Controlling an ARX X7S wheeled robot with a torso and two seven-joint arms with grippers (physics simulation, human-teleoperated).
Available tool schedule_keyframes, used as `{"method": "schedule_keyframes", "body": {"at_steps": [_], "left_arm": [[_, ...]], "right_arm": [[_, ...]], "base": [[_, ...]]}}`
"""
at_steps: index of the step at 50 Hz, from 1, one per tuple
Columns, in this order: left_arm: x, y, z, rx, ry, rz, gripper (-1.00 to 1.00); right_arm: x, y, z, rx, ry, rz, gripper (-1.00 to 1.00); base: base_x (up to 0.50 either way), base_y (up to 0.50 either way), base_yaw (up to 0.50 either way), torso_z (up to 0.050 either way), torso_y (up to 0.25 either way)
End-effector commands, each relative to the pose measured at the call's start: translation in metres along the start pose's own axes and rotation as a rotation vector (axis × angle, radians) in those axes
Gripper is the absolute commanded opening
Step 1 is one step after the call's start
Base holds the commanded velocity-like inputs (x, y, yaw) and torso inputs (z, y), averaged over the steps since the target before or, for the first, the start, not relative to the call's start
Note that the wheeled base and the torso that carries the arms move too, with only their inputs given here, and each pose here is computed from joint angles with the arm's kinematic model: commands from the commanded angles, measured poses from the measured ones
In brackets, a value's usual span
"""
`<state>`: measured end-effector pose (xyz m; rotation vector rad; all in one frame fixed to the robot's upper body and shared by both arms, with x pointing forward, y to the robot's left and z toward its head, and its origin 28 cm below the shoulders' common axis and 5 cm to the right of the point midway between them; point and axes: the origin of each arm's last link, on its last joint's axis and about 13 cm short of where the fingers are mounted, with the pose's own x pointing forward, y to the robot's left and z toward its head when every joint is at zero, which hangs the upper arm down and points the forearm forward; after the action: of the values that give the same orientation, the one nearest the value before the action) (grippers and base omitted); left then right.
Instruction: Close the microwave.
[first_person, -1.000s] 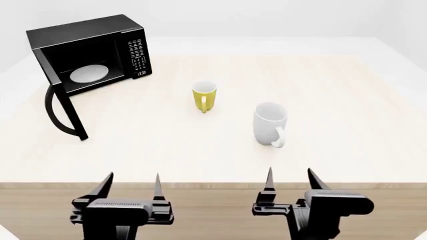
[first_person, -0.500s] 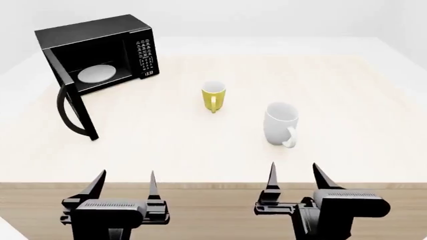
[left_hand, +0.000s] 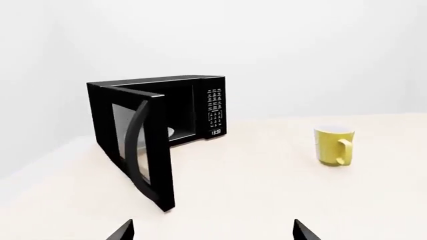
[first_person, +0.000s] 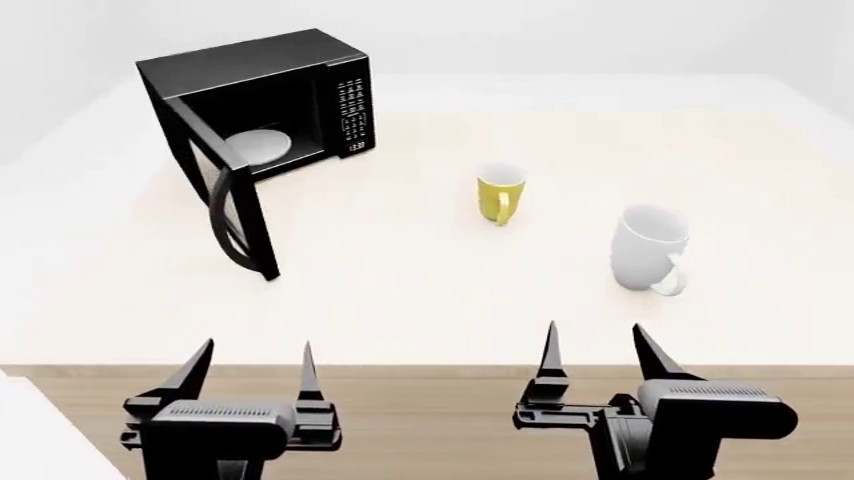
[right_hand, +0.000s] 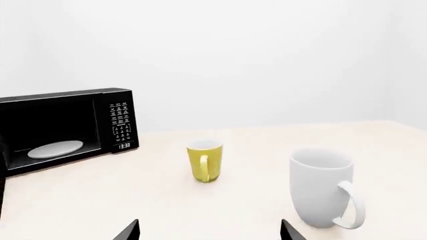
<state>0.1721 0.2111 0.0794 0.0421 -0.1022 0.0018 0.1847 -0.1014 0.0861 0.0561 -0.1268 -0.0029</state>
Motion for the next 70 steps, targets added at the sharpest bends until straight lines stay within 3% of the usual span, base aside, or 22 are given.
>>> {"method": "schedule_keyframes", "body": {"at_steps": [1, 39, 45, 49, 70], "left_arm": [[0.000, -0.001, -0.001, 0.000, 0.000, -0.004, 1.00], [0.000, 0.001, 0.001, -0.003, 0.000, -0.002, 1.00], [0.000, 0.000, 0.000, -0.002, 0.001, -0.005, 1.00], [0.000, 0.000, -0.001, -0.003, 0.001, -0.003, 1.00], [-0.001, 0.000, -0.004, -0.003, 0.001, -0.006, 1.00]], "right_arm": [[0.000, 0.000, 0.000, 0.003, -0.002, 0.002, 1.00], [-0.001, 0.001, 0.001, -0.019, -0.014, 0.018, 1.00], [-0.001, 0.004, 0.004, -0.058, -0.031, 0.042, 1.00], [-0.004, 0.004, 0.007, -0.018, -0.071, 0.070, 1.00], [-0.005, 0.002, 0.012, -0.002, -0.082, 0.050, 1.00]], "base": [[0.00, 0.50, 0.00, 0.000, 0.000], [0.00, 0.50, 0.00, 0.000, 0.000], [0.00, 0.03, 0.00, 0.000, 0.000], [0.01, 0.00, 0.00, 0.000, 0.000], [0.34, 0.00, 0.00, 0.000, 0.000]]}}
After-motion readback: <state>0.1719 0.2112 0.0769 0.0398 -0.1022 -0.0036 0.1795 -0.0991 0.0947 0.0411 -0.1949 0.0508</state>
